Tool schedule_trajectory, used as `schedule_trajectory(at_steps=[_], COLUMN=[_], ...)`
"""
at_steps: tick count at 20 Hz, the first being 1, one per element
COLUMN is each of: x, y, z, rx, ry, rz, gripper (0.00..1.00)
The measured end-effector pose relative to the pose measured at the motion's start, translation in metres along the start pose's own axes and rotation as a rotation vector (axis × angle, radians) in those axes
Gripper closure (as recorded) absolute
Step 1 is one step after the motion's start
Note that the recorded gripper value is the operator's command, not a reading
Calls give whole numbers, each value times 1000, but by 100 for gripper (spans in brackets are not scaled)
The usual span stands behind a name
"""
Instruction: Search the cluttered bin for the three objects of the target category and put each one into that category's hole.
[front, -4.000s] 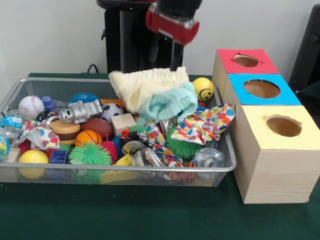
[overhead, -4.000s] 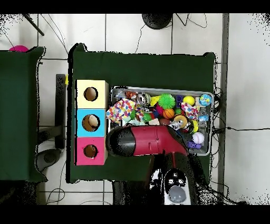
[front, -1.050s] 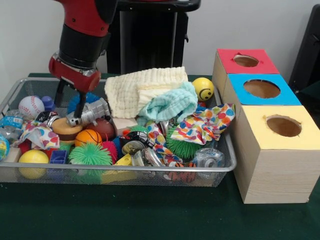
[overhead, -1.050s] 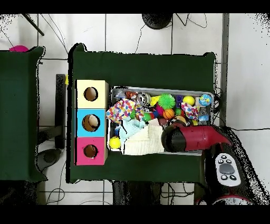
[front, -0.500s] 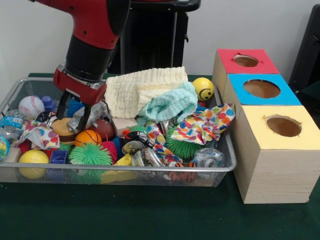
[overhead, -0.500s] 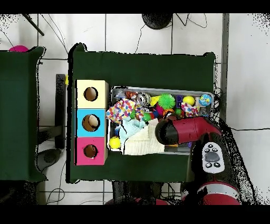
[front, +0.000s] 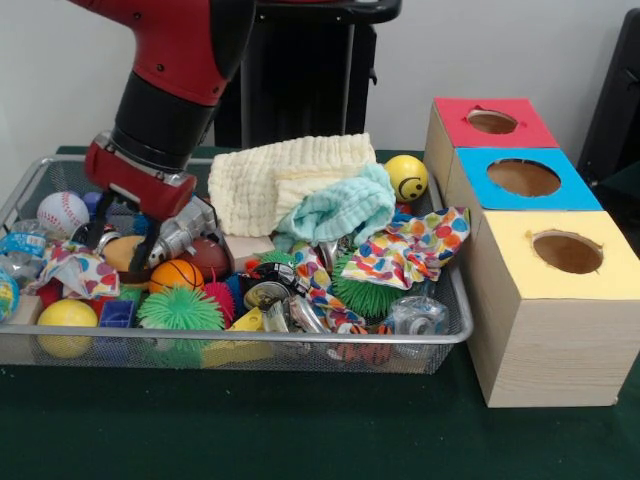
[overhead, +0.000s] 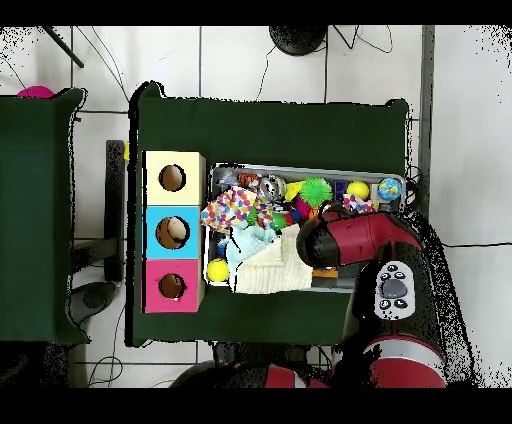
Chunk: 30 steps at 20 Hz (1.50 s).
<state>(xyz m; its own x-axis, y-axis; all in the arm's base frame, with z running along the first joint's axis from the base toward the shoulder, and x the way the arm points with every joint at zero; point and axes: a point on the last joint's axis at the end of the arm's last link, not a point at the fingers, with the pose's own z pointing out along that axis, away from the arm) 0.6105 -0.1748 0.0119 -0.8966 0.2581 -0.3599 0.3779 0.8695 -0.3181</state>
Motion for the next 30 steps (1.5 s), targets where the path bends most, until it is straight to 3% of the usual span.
schedule_trajectory(at_steps=[5,12,22,29,30], x=[-15,-20,12,18,17], y=[-18,-25,-35,-28,-22], z=[5,18,54,54,51], rx=[45,65,81,102,104], ry=[-31,-38,61,82,77], rz=[-12,-16,42,16,5], gripper=[0,0,0,0,100])
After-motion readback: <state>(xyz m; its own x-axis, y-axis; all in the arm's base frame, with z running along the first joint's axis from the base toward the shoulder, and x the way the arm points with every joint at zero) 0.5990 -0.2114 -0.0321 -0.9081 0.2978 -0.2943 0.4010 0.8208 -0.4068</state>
